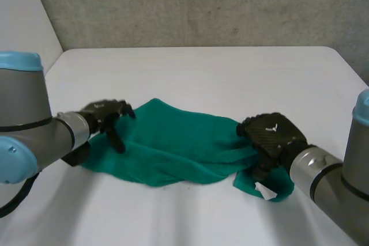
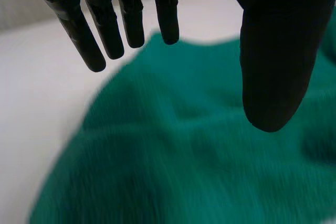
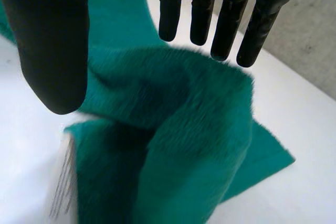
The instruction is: Fold the towel.
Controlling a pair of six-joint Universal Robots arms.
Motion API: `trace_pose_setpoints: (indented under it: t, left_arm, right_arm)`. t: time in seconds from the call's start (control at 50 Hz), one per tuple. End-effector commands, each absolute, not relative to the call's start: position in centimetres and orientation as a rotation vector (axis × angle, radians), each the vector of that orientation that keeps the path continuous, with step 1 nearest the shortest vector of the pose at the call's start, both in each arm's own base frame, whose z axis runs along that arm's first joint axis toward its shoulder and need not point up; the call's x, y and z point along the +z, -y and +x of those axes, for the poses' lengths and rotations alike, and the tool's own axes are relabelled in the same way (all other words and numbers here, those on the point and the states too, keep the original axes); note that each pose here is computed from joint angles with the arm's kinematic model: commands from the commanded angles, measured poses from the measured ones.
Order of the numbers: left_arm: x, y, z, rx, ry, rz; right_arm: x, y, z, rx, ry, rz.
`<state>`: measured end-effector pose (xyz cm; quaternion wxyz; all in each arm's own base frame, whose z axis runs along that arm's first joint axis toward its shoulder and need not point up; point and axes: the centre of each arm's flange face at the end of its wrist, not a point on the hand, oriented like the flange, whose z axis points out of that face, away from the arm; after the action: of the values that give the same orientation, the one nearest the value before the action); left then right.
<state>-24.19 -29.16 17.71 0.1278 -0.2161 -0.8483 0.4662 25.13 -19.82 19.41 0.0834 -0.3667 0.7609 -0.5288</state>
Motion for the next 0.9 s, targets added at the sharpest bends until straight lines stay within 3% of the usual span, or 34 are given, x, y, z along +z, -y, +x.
trace_pose_setpoints:
  t: [0.02,0.38,0.74,0.9]
  left_arm:
    - [15.3,29.3,-24.0,1.312,2.545,-0.773]
    - [13.7,31.2,-23.5,1.469,2.592,-0.734]
    - [15.0,32.9,-22.5,1.629,2.584,-0.66]
    - [14.9,33.7,-22.3,1.664,2.577,-0.637]
  right_arm:
    - [17.8,19.1,24.5,-1.531,-2.306,-1.119]
    - [16.0,17.7,24.0,-1.478,-2.324,-1.196]
    - [16.6,16.8,23.6,-1.478,-2.324,-1.22]
    - [14.4,17.2,23.7,-1.412,-2.356,-1.263]
